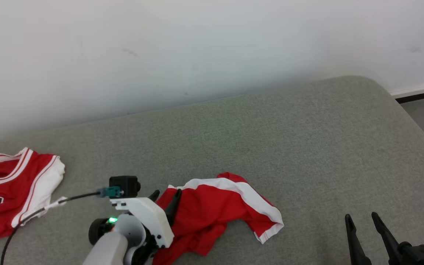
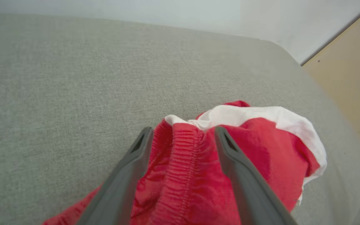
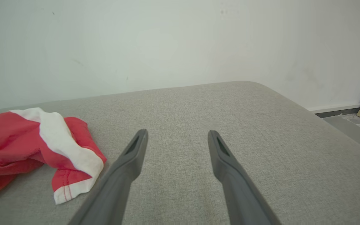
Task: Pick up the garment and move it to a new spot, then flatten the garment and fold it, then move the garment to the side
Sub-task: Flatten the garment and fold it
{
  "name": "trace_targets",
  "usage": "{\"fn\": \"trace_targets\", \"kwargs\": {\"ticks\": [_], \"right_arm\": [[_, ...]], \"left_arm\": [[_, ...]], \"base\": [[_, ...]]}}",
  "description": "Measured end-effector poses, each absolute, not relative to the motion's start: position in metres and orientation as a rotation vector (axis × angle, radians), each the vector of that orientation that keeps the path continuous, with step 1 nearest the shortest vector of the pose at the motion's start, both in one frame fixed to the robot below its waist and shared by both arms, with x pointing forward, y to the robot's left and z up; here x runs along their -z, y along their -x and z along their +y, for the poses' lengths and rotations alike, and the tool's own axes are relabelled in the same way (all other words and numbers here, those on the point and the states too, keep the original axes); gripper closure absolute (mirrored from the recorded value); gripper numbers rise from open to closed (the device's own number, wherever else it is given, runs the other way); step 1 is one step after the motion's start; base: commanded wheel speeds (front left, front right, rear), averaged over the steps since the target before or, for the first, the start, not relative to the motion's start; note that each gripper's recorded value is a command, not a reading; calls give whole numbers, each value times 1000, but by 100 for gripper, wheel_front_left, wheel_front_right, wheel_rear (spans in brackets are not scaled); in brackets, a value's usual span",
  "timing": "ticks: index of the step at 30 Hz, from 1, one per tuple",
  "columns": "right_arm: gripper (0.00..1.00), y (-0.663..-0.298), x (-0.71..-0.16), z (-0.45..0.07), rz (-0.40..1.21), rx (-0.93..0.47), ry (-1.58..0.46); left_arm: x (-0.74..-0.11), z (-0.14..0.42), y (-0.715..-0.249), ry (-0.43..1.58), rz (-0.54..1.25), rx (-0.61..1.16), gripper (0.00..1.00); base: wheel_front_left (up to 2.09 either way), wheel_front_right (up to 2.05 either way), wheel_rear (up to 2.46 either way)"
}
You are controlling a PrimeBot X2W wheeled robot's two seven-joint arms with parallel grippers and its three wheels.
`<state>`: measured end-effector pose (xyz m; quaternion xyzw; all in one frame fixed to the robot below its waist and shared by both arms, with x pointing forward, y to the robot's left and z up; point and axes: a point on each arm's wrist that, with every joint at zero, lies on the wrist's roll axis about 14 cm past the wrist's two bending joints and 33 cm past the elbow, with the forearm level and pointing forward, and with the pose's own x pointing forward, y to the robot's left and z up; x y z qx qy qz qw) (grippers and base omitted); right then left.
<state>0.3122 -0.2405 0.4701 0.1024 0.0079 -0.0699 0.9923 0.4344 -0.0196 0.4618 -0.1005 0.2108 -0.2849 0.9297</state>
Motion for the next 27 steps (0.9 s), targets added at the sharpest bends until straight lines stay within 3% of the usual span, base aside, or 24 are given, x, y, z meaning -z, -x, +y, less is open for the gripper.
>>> {"fn": "trace_targets", "kwargs": {"ticks": [20, 21, 22, 24, 27], "right_arm": [[0, -313, -466, -246, 34, 157, -197], [0, -313, -466, -247, 33, 158, -195], [0, -313, -466, -248, 32, 160, -194], [0, -313, -467, -248, 30, 160, -194], [0, -315, -468, -247, 28, 156, -194]], "left_arm": [[-443, -40, -437, 306, 658, 641, 0], [-443, -41, -437, 311, 662, 645, 11], [-444, -42, -435, 319, 665, 652, 55], [-447, -45, -433, 326, 665, 665, 100], [-458, -53, -430, 339, 633, 699, 100]], "base": [[0, 0, 0], [0, 0, 0], [0, 0, 0], [0, 0, 0], [0, 0, 0]]}}
